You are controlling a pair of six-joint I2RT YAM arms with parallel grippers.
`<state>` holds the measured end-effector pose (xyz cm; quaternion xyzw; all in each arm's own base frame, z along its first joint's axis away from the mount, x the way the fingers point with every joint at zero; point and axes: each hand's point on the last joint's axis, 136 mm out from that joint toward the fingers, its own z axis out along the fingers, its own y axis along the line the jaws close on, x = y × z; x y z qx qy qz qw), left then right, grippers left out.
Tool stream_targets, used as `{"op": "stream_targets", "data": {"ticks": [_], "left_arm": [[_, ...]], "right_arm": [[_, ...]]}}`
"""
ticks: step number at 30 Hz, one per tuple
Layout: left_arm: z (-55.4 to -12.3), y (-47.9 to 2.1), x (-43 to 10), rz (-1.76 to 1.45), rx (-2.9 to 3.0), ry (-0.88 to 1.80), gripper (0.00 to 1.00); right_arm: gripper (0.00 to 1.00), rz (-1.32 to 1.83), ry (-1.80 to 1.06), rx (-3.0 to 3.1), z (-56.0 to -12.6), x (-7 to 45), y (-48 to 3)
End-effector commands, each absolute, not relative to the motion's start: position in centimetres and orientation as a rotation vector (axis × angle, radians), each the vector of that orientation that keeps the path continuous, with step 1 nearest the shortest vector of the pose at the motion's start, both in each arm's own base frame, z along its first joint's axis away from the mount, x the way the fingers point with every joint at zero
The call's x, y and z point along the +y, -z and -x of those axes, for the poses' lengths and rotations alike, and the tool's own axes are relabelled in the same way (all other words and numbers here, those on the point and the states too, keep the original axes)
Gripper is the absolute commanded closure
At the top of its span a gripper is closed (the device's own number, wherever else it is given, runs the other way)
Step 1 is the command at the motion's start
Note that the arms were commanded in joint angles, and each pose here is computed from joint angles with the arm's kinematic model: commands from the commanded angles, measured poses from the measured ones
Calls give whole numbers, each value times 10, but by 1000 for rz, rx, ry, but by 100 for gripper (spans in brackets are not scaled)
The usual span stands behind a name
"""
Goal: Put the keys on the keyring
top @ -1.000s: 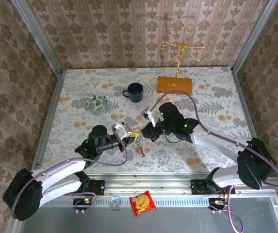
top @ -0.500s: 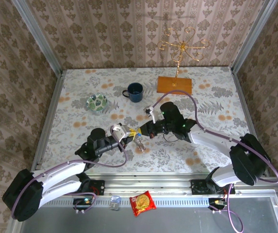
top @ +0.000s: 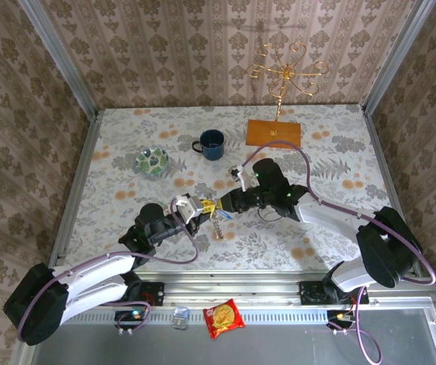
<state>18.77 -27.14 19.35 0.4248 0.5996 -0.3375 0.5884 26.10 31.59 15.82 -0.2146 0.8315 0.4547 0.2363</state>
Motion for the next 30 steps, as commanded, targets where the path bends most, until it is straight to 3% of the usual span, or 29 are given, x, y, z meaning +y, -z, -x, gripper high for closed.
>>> {"op": "stream_targets", "data": {"ticks": [1, 9, 18, 30], "left_arm": [[-182, -218, -276, -987, 1279, 807, 100], [-178, -224, -278, -978, 1231, 856, 100], [-184, -227, -284, -960, 1220, 911, 100], [-188, -224, -285, -944, 1247, 926, 100]], "right_arm": [[70, 636, -1209, 2270, -258, 309, -165], [66, 884, -890, 2062, -258, 273, -191], [60, 1314, -538, 1700, -222, 267, -196], [62, 1263, -401, 1558, -233, 284, -210]]}}
